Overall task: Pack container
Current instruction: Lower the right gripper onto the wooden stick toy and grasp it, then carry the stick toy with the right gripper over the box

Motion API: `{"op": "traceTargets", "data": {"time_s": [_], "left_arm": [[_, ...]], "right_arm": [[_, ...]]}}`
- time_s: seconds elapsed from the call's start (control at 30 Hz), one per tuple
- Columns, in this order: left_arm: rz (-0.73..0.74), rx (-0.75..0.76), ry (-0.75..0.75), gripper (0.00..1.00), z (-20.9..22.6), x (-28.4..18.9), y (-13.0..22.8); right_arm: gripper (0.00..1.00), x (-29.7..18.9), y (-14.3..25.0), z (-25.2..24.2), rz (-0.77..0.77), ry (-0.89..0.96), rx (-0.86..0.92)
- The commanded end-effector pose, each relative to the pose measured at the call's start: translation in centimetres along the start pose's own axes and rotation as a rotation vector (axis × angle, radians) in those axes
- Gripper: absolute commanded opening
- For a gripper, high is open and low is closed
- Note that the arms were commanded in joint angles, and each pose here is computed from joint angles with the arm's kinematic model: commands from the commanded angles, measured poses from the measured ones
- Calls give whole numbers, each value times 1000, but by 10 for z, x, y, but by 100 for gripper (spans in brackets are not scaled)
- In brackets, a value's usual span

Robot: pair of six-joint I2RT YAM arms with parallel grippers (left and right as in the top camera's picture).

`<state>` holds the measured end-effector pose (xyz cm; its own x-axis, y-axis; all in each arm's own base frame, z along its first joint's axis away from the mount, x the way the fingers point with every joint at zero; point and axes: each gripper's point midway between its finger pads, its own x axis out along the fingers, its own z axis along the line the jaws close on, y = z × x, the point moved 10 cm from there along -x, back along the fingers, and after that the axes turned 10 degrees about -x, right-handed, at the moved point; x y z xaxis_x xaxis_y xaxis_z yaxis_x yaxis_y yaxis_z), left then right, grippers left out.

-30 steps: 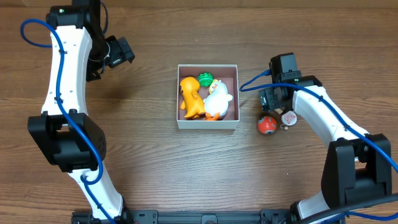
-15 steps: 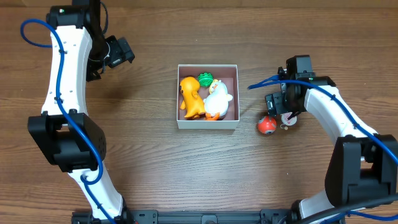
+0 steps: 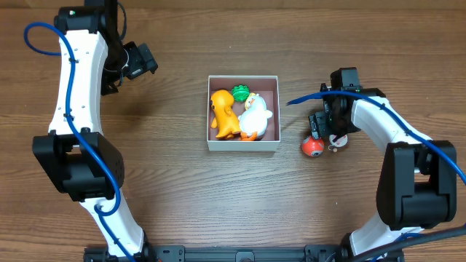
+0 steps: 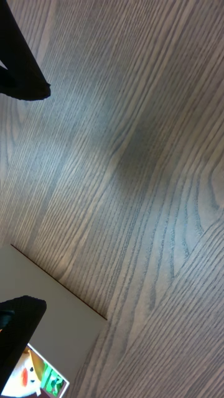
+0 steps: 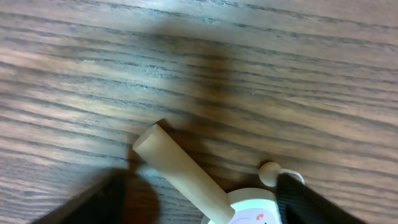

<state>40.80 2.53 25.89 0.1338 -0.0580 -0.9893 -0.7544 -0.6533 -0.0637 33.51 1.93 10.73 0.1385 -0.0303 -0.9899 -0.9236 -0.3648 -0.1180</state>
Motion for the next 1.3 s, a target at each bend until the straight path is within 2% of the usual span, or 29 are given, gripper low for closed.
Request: {"op": "traceTargets", "data": {"time_s": [0.0, 0.33, 0.5, 0.67, 0.8, 0.87, 1.27], "left_arm": [[3, -9, 1, 100, 1, 0, 0], [3, -9, 1, 100, 1, 0, 0], [3, -9, 1, 100, 1, 0, 0], [3, -9, 1, 100, 1, 0, 0], [3, -9, 1, 100, 1, 0, 0], [3, -9, 1, 100, 1, 0, 0], [3, -9, 1, 100, 1, 0, 0]], "right_arm": [[67, 12, 5, 2, 42, -8, -8], [49, 12, 2, 1, 24, -2, -7], [36, 12, 2, 1, 24, -3, -7], [30, 12, 2, 3, 17, -29, -6], [10, 10, 0, 3, 13, -45, -3], [4, 6, -3, 2, 8, -43, -2], [4, -58, -44, -13, -56, -25, 72]]}}
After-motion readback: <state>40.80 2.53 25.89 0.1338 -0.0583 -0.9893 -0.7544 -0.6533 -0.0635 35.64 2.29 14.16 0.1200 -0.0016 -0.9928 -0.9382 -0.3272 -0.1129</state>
